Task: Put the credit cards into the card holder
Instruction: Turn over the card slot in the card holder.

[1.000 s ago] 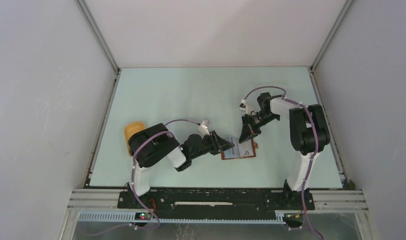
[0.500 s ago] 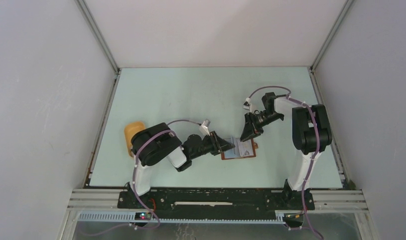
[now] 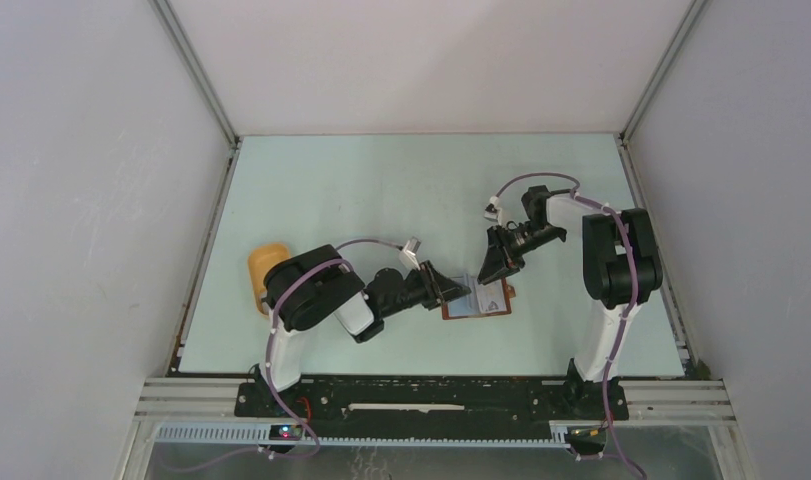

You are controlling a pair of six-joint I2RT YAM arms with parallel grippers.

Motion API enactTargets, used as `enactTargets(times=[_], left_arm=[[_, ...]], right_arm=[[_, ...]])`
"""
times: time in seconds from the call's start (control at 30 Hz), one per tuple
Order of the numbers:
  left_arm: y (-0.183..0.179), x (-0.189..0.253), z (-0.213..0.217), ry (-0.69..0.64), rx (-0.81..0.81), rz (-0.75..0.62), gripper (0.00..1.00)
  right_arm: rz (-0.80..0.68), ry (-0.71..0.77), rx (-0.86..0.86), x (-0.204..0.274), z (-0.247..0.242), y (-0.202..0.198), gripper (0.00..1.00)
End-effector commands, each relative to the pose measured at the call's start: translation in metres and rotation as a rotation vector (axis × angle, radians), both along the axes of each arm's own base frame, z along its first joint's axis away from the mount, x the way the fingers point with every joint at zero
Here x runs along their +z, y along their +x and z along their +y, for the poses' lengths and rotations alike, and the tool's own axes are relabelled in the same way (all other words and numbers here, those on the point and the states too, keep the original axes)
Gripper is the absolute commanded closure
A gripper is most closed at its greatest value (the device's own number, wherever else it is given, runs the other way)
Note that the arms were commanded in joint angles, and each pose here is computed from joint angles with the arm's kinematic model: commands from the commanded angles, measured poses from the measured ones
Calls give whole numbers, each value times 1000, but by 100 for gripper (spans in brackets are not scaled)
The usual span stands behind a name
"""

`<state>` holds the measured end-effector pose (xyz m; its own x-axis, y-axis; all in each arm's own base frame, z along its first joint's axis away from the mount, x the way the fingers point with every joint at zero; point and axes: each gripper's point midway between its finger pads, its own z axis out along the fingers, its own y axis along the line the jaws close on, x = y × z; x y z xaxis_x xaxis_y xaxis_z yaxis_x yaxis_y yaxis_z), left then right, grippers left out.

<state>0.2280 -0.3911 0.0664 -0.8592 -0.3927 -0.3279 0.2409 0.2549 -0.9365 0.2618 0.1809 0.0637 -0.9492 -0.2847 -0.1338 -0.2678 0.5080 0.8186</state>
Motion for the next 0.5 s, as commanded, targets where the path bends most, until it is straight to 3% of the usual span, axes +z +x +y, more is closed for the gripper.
enactTargets(times=[0.0,0.1,0.27,0.47], left_arm=[[7,20,-9,-62,-14,-46,70],[7,19,-10,-63,-17,-43,72],[6,20,-14,-71,-29,-40,77],[7,17,-14,-67,-27,-35,82]], right_arm=[[47,59,-10,2,2,-3,63],[61,91,-20,6,4,-3,62],[64,104,-20,8,5,-4,49],[75,99,-25,6,5,-3,48]])
